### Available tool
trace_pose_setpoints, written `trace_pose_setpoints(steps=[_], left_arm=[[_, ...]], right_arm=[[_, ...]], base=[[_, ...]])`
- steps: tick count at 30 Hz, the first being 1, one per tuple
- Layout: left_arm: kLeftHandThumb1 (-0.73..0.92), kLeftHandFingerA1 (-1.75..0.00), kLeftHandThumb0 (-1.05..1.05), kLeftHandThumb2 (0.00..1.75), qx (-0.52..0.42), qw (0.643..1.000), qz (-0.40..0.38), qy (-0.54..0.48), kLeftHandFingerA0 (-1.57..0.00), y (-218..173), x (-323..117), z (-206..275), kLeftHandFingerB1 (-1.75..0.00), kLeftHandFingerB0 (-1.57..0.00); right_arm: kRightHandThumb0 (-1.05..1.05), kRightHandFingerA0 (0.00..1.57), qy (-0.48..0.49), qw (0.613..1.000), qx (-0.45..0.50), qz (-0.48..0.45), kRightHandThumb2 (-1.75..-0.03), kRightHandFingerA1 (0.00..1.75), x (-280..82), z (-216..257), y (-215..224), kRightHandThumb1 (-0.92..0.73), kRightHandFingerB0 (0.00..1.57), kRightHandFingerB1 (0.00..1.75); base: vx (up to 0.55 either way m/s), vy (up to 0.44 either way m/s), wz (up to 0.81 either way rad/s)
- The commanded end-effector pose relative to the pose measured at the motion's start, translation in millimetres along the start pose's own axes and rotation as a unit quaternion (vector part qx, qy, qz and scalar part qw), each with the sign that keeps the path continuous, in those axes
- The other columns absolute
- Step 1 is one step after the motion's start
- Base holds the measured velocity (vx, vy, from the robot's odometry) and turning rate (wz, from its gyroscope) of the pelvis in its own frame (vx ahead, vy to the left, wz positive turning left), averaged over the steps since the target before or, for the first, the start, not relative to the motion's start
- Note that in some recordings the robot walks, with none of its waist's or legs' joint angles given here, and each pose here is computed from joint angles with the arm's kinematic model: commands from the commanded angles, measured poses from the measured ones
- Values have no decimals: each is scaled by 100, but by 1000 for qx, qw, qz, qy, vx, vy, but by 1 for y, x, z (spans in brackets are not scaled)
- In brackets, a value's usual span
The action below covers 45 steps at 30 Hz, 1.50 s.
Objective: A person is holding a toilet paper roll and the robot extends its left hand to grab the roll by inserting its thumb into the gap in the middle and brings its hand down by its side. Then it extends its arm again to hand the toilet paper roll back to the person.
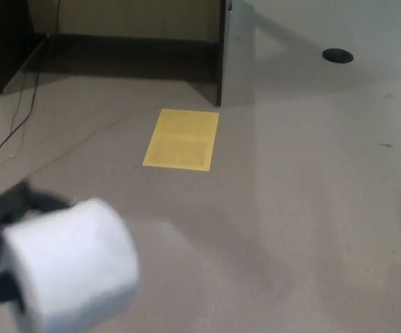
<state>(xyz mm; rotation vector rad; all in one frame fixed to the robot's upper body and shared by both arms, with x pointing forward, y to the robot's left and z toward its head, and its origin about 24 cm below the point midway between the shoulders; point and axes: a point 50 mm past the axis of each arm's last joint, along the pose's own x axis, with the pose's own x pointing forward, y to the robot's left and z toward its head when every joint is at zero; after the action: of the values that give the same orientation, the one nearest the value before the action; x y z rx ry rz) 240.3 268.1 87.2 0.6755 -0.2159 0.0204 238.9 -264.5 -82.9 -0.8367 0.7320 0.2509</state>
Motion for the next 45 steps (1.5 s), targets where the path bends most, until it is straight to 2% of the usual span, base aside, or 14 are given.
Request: trace_pose_setpoints(steps=[1,8,10,17,20,22,24,25,29,30,33,34,36,45], left_arm=[[77,-136,-5,80,14,997,39,68,-95,10,-52,-55,-114,-75],[79,-132,-5,69,142,960,-34,237,-86,-8,-131,-113,-111,-79],[75,-122,-15,63,182,940,-60,281,-95,-9,-152,-126,-81,-83],[82,-137,-13,64,124,929,-83,340,-94,-13,-186,-134,-115,-74],[84,-102,-18,64,83,922,-95,365,-81,-13,-199,-135,-75,-75],[82,-121,-15,70,65,926,-99,358,-84,-16,-205,-131,-98,-74],[82,-110,-19,67,61,926,-101,357,-83,-17,-209,-130,-83,-75],[80,-142,-15,74,59,927,-102,355,-88,-18,-211,-129,-124,-73],[80,-143,-13,77,46,927,-100,357,-80,-21,-212,-129,-124,-71],[84,-111,-16,66,57,931,-96,347,-81,-22,-210,-128,-79,-73],[83,-75,-24,64,66,953,-65,288,-84,-19,-182,-119,-59,-67],[82,-91,-24,64,48,960,-52,270,-87,-18,-166,-115,-64,-71],[78,-142,-12,77,16,985,-16,170,-94,-15,-129,-93,-126,-76],[67,-147,-5,86,23,987,3,-158,-93,-20,-2,48,-124,-77]], right_arm=[[-34,63,15,1000,16,-18,-60,68,-3,-9,-2,-67,48,40],[-34,65,25,999,15,-24,-59,70,-11,-27,9,-66,47,41],[-33,62,32,999,15,-25,-60,63,-14,-34,16,-66,46,41],[-35,65,76,997,-13,-27,-60,62,-29,-64,38,-69,45,41],[-43,59,107,994,-27,-12,-88,68,-36,-77,48,-56,37,53],[-37,61,119,992,-28,-4,-60,55,-40,-84,52,-71,42,40],[-40,62,130,991,-29,3,-61,55,-42,-87,54,-72,43,39],[-41,66,137,990,-32,11,-61,57,-43,-89,55,-73,45,41],[-43,67,153,987,-36,27,-61,61,-43,-92,55,-71,48,44],[-42,65,157,987,-36,30,-61,59,-43,-92,56,-71,48,44],[-42,66,159,986,-30,34,-61,59,-42,-91,57,-70,48,43],[-42,67,157,987,-30,31,-61,60,-40,-89,54,-70,49,44],[-43,64,157,987,-36,29,-61,59,-40,-89,53,-71,49,44],[-42,62,151,988,-32,24,-61,53,-34,-80,45,-72,46,40]], base=[[0,0,0],[0,0,0],[0,0,0],[0,0,0],[0,0,0],[0,0,0],[0,0,0],[0,0,0],[0,0,0],[0,0,0],[0,0,0],[0,0,0],[-3,-5,4],[0,0,0]])
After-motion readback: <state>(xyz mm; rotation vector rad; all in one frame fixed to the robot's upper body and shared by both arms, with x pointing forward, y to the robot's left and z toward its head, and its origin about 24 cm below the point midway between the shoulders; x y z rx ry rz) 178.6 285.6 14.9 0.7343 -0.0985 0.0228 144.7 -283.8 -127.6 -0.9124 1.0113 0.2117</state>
